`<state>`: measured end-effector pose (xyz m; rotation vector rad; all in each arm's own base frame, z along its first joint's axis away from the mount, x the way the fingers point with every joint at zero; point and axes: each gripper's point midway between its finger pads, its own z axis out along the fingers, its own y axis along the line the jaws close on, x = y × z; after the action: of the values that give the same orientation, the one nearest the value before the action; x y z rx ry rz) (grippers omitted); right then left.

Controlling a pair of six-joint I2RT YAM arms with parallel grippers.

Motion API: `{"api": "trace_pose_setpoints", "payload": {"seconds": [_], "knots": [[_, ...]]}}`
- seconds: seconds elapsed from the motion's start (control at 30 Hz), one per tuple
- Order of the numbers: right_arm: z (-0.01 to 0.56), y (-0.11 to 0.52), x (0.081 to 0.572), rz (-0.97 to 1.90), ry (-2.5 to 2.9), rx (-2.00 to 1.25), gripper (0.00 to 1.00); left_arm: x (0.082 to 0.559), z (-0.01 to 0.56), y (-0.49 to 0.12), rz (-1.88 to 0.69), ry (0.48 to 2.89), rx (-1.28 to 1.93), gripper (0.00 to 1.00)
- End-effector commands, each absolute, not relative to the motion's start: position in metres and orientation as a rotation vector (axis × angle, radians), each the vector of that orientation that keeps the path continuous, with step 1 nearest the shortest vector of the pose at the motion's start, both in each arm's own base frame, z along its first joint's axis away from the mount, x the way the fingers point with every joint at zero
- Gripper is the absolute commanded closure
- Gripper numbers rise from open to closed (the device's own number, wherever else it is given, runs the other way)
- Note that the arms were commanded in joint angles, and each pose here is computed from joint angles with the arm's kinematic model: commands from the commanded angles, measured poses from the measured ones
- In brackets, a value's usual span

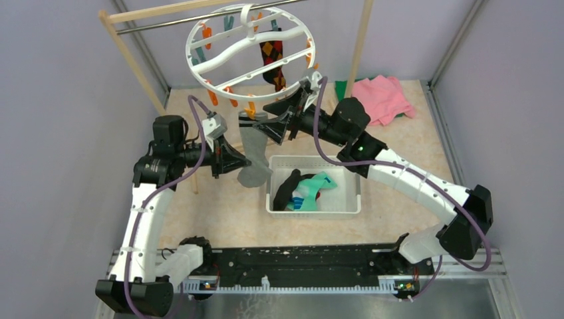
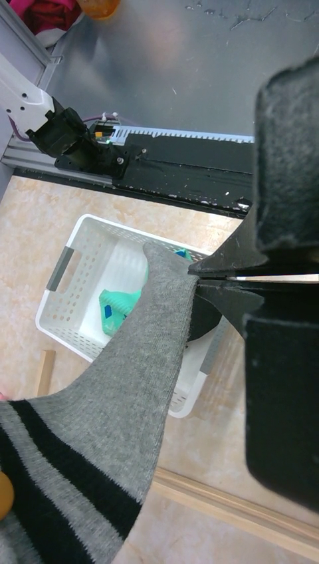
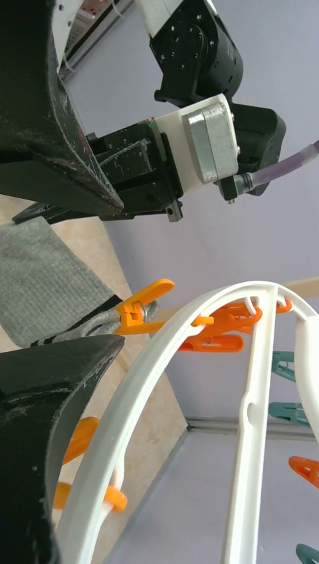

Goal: Remove the socks clipped to the hanger

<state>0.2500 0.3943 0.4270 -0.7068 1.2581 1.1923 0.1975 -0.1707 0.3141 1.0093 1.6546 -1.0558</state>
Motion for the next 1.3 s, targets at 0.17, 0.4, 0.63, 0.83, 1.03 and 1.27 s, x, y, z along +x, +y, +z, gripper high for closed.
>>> {"api": "trace_pose_setpoints", "payload": {"seconds": [0.17,0.4,0.63,0.83,1.03,1.27], "knots": [[0.455,0.389,0.241,1.242,1.101,-0.683,0.36,0.189,0.317,-0.178,-1.035,1.577,1.072,1.00],[0.446,0.381,0.228,1.240,1.071,-0.672,0.37,0.188,0.314,-0.185,-1.017,1.575,1.098,1.00],[0.443,0.385,0.240,1.174,1.067,-0.683,0.37,0.186,0.317,-0.193,-1.014,1.576,1.113,1.00],[0.447,0.386,0.260,1.042,1.038,-0.678,0.34,0.185,0.321,-0.196,-1.013,1.570,1.122,1.00],[0.463,0.399,0.266,1.052,0.985,-0.687,0.33,0.184,0.322,-0.199,-1.016,1.571,1.128,1.00],[0.472,0.405,0.267,1.086,0.965,-0.682,0.39,0.184,0.319,-0.200,-1.009,1.577,1.132,1.00]]}}
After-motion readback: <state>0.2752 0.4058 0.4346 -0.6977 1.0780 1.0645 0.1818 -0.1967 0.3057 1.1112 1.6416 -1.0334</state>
